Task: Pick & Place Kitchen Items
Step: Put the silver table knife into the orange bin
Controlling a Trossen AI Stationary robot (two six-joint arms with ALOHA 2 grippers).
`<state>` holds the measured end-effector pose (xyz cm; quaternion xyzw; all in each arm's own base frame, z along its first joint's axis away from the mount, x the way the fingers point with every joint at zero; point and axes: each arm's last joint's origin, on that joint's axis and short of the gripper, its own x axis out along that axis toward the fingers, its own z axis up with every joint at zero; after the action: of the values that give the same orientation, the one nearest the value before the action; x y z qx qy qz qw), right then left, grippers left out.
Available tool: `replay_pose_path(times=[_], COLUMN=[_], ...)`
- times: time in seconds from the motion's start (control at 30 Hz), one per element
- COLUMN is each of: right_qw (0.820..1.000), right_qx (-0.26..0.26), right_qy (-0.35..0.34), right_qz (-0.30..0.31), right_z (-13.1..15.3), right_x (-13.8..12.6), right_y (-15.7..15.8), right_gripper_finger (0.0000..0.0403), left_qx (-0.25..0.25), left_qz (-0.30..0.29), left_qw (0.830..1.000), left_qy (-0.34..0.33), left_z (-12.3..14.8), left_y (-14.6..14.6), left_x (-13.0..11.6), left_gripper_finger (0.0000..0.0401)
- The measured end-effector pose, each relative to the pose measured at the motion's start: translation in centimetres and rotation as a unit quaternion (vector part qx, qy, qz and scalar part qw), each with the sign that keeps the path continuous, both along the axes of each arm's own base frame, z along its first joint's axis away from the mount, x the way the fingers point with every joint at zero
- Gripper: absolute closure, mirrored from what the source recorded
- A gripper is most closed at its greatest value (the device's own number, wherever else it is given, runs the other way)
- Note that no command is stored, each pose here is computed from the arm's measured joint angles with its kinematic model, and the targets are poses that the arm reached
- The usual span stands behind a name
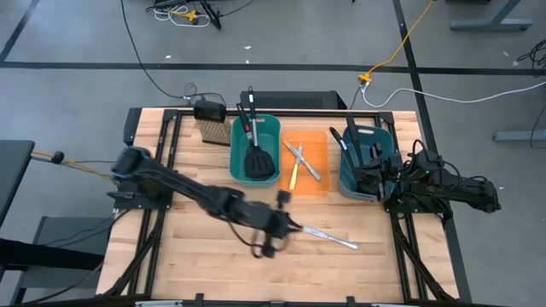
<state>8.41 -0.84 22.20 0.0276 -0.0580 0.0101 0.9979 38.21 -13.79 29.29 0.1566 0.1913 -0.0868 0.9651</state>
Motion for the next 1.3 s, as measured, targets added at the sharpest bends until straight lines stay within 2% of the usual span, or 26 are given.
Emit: replay_pose_path(times=[0.07, 0.2, 0.27, 0.4, 0.53, 0.67, 0.77, 0.87, 1.1, 1.2, 1.3], right_qw=[1.0, 1.0, 1.0, 1.0, 0.999, 0.999, 0.999, 0.999, 0.999, 0.999, 0.999], right_qx=[0.004, 0.011, 0.012, 0.021, 0.027, 0.032, 0.035, 0.04, 0.038, 0.038, 0.036], right_qy=[0.0, 0.002, 0.006, 0.014, 0.019, 0.019, 0.019, 0.019, 0.021, 0.021, 0.02], right_qz=[0.0, 0.001, 0.001, 0.001, 0.002, 0.003, 0.004, 0.005, 0.026, 0.026, 0.026], right_z=[0.0, 0.0, -0.1, -0.3, -0.4, -0.4, -0.4, -0.4, -0.4, -0.4, -0.4], right_x=[0.0, 0.0, 0.0, 0.0, 0.0, 0.0, 0.0, 0.0, 0.0, 0.0, 0.0], right_y=[0.0, 0.0, 0.0, 0.0, 0.0, 0.0, 0.0, 0.0, 0.1, 0.1, 0.1], right_gripper_finger=[0.0392, 0.0392, 0.0392, 0.0392, 0.0392, 0.0392, 0.0392, 0.0392, 0.0392, 0.0392, 0.0392], left_qx=[0.007, 0.014, 0.007, -0.01, -0.044, -0.1, -0.113, -0.104, -0.089, -0.092, -0.095], left_qz=[-0.017, -0.006, 0.005, -0.014, -0.026, -0.043, -0.05, -0.056, -0.075, -0.073, -0.055], left_qw=[1.0, 0.998, 0.998, 0.996, 0.994, 0.99, 0.987, 0.987, 0.986, 0.985, 0.985], left_qy=[0.021, 0.054, 0.066, 0.088, 0.1, 0.093, 0.102, 0.108, 0.122, 0.128, 0.131], left_z=[-1.3, -4.4, -6.2, -9.1, -10.8, -11.6, -12.9, -14.1, -16.0, -16.2, -16.7], left_y=[-0.6, -0.8, -0.5, 0.4, 1.3, 1.7, 1.4, 1.2, 1.0, 1.7, 2.3], left_x=[2.1, 6.2, 7.9, 10.8, 12.8, 15.3, 16.7, 17.7, 18.5, 18.6, 18.7], left_gripper_finger=[0.0372, 0.0372, 0.0372, 0.0371, 0.0371, 0.0364, 0.0339, 0.0297, 0.0192, 0.0166, 0.016])
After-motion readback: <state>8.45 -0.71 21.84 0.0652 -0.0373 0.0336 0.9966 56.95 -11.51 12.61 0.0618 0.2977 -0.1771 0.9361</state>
